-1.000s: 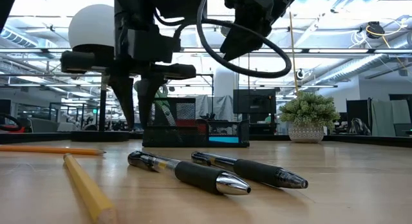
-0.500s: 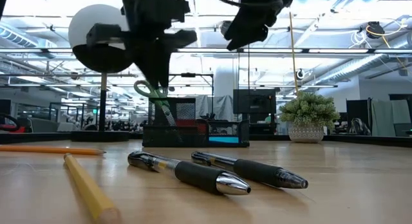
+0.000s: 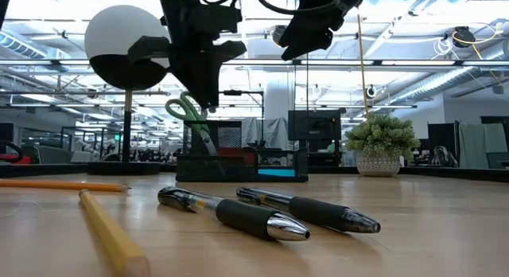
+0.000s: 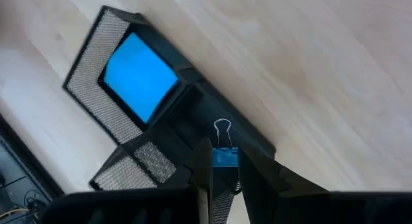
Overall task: Pick and place office supplies into organizer
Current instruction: Put the blue binder clip into the black desk organizer
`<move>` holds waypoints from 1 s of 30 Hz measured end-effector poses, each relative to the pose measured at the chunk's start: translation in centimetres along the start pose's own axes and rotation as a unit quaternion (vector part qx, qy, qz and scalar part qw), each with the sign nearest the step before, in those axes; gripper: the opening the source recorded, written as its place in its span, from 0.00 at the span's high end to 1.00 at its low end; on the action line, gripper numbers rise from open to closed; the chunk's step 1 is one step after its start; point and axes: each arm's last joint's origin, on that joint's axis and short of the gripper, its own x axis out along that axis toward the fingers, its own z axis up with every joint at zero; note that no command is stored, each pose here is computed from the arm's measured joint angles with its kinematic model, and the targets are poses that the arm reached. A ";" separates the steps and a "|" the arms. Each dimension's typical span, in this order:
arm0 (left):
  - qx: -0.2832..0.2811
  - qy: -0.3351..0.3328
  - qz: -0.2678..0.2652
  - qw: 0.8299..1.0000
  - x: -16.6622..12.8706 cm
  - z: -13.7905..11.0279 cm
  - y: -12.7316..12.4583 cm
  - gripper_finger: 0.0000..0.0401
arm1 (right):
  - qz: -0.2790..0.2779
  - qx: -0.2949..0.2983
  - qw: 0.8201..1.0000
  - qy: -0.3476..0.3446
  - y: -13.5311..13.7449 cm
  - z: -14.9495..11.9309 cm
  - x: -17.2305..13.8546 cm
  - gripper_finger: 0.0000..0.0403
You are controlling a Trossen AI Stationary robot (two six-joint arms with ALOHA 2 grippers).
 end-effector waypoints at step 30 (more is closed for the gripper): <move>-0.047 0.005 -0.009 0.999 0.6 -3.7 3.2 0.88 | 0.000 -0.004 1.000 0.001 0.0 0.0 0.0 0.37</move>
